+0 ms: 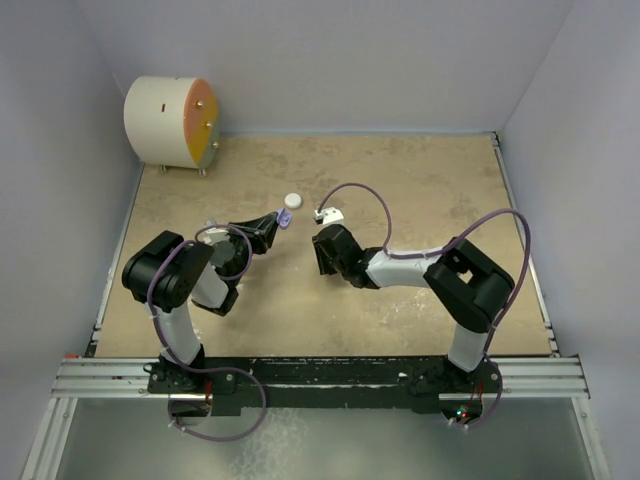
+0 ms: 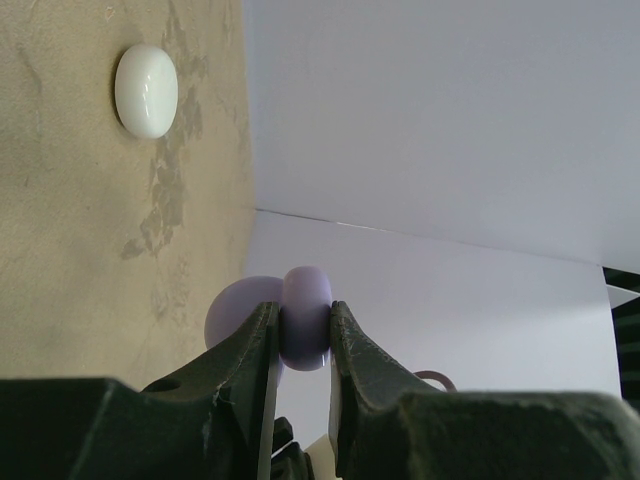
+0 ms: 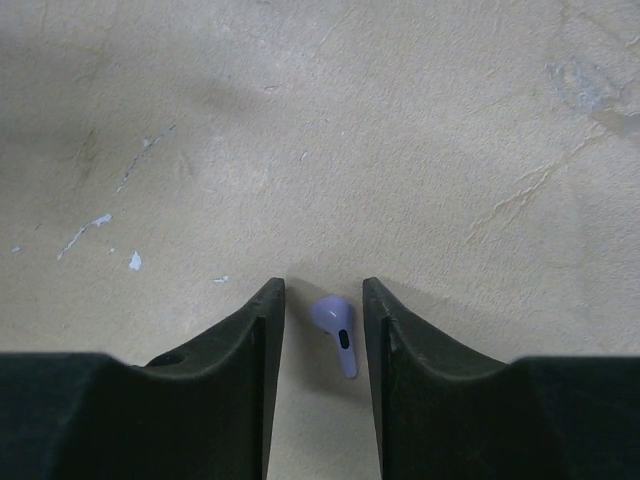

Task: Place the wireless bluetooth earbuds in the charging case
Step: Pick up the earbud from the center of the board.

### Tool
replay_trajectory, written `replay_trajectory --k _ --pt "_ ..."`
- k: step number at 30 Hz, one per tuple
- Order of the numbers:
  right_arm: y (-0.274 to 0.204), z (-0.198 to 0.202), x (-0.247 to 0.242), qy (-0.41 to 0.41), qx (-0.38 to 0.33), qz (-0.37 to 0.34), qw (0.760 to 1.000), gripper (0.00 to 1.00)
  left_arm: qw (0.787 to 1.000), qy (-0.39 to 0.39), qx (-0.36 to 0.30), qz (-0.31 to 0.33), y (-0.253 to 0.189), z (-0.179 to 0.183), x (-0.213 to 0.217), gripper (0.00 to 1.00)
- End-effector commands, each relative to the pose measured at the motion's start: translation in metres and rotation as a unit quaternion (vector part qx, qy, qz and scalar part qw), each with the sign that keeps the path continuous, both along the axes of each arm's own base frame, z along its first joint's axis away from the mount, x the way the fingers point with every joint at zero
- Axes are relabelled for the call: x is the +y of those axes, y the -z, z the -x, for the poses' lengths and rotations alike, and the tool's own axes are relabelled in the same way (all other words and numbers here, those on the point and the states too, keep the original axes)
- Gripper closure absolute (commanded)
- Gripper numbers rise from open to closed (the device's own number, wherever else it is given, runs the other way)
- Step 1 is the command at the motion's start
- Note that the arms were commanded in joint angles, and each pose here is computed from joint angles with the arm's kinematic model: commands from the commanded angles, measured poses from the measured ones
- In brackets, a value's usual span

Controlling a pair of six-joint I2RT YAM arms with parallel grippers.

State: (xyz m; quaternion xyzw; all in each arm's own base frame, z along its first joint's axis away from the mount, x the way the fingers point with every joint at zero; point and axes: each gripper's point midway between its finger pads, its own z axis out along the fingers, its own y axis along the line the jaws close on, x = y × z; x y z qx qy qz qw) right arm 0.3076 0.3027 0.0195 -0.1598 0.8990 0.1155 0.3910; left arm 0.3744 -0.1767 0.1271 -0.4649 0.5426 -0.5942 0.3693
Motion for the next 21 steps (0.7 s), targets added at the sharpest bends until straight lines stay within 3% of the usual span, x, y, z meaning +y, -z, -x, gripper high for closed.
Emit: replay_trajectory --k 1,21 --pt "0.047 0.032 -0.032 0.006 0.063 0.095 0.993 0.62 0.994 -0.007 -0.1 0.042 -0.055 0.007 0.006 1.0" --pt "0.048 0.046 -0.036 0.026 0.073 0.126 0.989 0.62 0.994 -0.006 -0.097 0.041 -0.053 0.008 0.006 1.0"
